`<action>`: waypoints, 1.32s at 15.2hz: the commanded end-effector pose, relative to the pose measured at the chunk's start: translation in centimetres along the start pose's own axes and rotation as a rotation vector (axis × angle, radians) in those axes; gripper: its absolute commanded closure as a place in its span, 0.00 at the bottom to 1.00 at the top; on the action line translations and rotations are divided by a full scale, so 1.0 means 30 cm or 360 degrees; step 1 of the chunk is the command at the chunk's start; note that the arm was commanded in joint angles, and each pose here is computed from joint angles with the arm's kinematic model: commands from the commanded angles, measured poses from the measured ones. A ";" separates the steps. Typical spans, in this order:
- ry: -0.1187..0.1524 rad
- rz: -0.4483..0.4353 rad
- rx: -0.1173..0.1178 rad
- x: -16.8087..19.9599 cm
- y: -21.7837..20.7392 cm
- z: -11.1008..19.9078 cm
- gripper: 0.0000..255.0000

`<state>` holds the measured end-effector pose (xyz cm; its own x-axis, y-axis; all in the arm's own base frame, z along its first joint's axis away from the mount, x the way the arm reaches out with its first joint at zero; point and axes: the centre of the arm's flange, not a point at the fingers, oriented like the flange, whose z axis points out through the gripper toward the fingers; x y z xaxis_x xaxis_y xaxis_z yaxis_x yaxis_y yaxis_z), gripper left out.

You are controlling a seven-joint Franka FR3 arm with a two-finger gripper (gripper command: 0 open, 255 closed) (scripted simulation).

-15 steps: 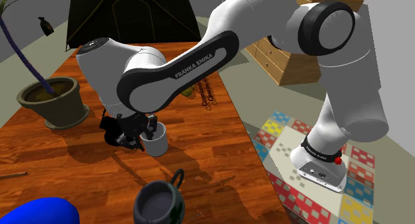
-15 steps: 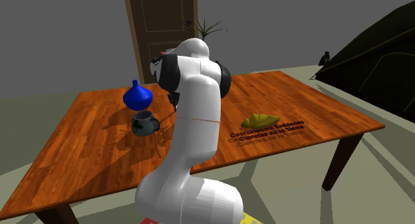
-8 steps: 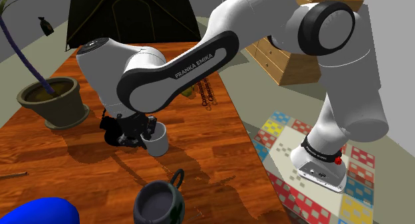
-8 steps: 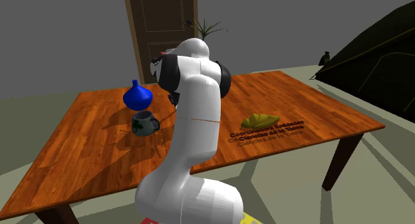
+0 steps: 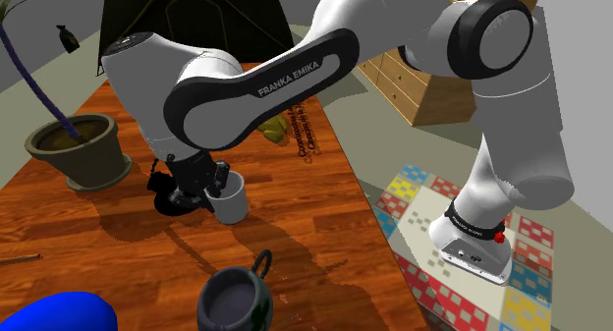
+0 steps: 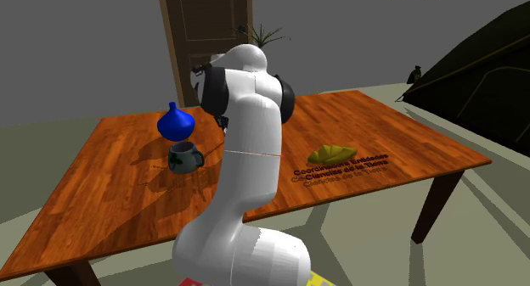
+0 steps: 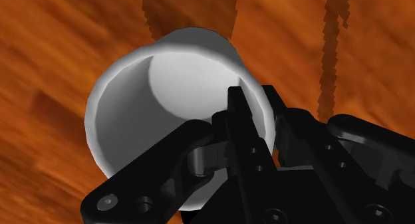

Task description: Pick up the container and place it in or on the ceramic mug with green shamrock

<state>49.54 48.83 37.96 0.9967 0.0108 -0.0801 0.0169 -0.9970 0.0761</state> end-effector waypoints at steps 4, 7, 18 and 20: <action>0.0000 0.0000 0.0000 -0.006 0.005 -0.090 1.00; 0.0000 0.0000 0.0000 -0.011 0.009 -0.142 1.00; 0.0000 0.0000 0.0000 -0.026 0.023 -0.335 1.00; 0.0000 0.0000 0.0000 -0.029 0.026 -0.370 1.00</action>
<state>49.62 48.89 48.56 0.9967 0.0105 -0.0801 0.0166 -0.9970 0.0761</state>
